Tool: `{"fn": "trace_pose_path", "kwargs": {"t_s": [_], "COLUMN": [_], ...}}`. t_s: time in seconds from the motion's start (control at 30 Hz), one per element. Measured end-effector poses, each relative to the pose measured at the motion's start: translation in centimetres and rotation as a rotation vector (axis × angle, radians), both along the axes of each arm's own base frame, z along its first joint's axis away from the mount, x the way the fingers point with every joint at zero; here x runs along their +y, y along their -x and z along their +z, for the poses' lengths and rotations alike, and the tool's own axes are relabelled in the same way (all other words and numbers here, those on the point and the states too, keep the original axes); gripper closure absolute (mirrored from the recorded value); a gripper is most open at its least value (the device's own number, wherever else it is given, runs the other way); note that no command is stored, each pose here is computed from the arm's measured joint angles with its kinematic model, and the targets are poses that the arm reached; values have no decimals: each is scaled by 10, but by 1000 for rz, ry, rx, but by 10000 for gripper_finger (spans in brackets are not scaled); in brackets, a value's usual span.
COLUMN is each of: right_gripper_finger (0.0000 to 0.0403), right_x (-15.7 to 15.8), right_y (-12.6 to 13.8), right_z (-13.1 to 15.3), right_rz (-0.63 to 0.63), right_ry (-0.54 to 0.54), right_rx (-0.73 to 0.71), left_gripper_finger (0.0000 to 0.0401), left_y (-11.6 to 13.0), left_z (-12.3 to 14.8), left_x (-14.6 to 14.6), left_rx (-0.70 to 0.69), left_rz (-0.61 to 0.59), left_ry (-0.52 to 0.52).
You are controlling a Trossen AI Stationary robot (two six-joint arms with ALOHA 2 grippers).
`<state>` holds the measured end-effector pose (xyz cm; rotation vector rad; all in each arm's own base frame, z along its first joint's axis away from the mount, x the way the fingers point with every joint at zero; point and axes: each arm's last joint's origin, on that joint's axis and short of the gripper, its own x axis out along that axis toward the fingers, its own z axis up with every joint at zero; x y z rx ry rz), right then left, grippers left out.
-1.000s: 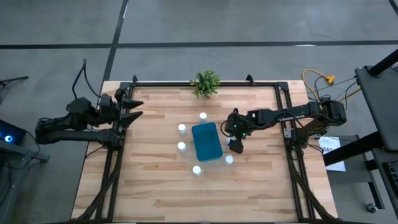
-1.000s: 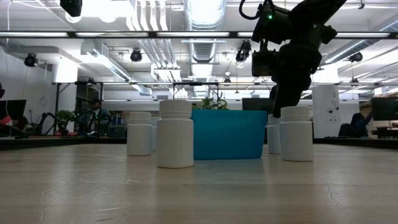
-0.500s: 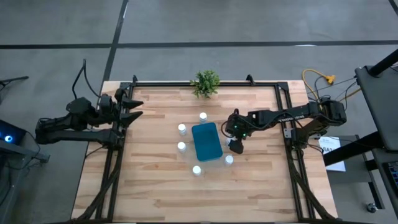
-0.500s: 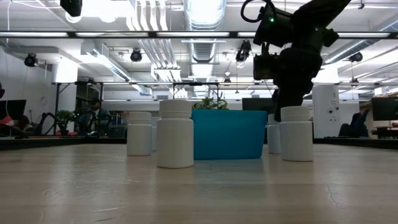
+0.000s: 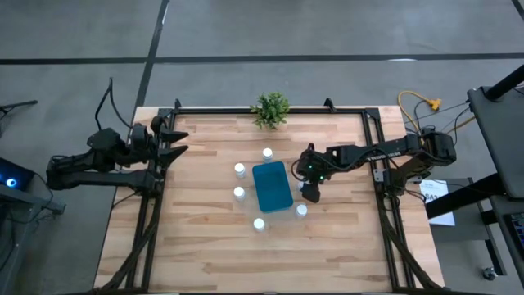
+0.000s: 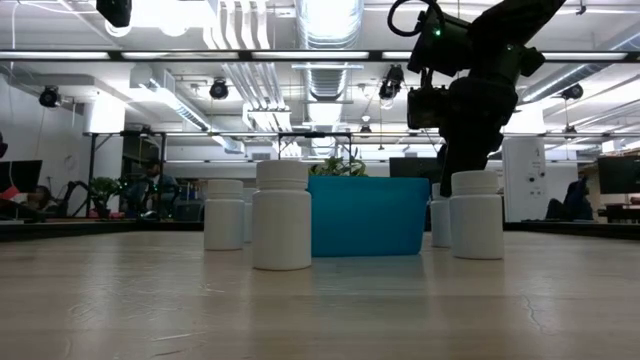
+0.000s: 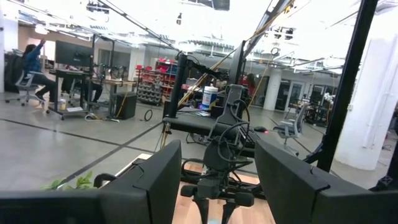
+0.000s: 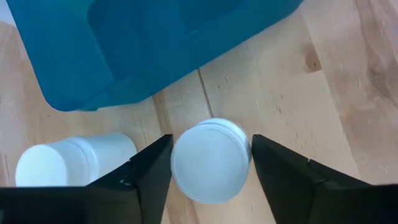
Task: Pick and place pill bottles into a basket
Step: Put the white medicine bottle into the blue bin
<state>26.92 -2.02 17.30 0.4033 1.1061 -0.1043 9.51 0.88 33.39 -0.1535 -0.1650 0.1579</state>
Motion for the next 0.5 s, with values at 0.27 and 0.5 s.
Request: {"fn": "trace_pose_path", "kwargs": {"t_s": [0.27,0.5], "right_gripper_finger": [237,249], "right_x": [0,0], "right_y": [0,0], "right_z": [0,0], "right_rz": [5,7], "right_ry": [3,0], "right_rx": [-6,-4], "left_gripper_finger": [214,214], "left_y": [0,0], "left_z": [0,0], "left_x": [0,0], "left_rx": [0,0], "left_rz": [0,4], "left_ry": [0,1]}}
